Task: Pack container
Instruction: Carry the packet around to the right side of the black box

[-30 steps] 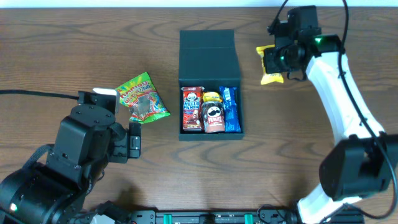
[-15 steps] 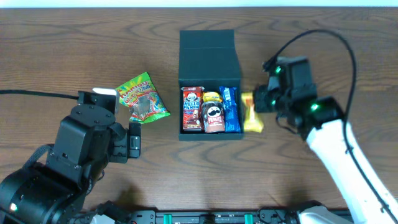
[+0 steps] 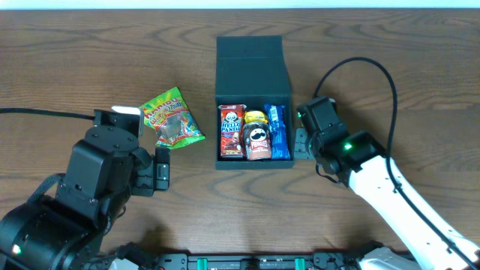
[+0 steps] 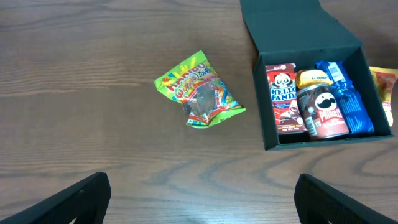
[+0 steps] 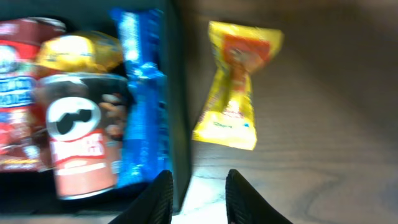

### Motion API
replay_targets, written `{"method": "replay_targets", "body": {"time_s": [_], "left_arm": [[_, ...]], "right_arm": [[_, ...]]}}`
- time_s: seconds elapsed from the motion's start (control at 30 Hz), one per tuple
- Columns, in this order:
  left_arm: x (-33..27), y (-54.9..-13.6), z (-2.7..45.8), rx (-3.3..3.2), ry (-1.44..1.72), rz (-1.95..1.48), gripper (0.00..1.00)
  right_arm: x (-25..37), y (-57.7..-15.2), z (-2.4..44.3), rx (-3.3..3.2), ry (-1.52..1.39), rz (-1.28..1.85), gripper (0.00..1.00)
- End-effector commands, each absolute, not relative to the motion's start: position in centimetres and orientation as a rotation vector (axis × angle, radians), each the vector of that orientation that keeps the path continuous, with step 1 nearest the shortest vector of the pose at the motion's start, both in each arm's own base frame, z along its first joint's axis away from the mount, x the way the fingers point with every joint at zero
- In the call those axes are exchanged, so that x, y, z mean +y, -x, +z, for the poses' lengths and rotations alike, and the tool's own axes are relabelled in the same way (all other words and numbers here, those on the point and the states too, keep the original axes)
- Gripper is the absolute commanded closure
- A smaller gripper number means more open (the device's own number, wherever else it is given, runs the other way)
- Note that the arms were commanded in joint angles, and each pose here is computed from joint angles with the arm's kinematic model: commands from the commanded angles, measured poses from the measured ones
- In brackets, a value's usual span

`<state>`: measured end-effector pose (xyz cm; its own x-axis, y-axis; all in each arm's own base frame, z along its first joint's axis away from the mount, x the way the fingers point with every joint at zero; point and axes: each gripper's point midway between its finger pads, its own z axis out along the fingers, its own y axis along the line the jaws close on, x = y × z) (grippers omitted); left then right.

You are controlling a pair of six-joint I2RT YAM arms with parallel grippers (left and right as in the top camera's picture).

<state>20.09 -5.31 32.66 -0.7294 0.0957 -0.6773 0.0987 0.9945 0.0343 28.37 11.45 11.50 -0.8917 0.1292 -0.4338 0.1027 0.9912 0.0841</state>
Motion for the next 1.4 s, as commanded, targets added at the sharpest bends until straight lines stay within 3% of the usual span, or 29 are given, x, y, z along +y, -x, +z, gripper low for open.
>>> {"method": "replay_targets", "body": {"time_s": [0.0,0.23,0.87,1.37], "left_arm": [[-5.0,-20.0,32.7,2.389,-0.131,0.008,0.05],[-5.0,-20.0,32.7,2.389,-0.131,0.008,0.05],[-5.0,-20.0,32.7,2.389,-0.130,0.008,0.05],[-5.0,-20.0,32.7,2.389,-0.131,0.008,0.05]], "right_arm": [[10.0,-28.0,10.1,2.671,-0.271,0.008,0.69],[8.3,-28.0,7.7,2.595,-0.437,-0.058,0.65],[8.3,-31.6,2.9,2.618,-0.321,-0.001,0.62],[8.9,-32.7,0.0,2.656,-0.227,0.010,0.64]]}}
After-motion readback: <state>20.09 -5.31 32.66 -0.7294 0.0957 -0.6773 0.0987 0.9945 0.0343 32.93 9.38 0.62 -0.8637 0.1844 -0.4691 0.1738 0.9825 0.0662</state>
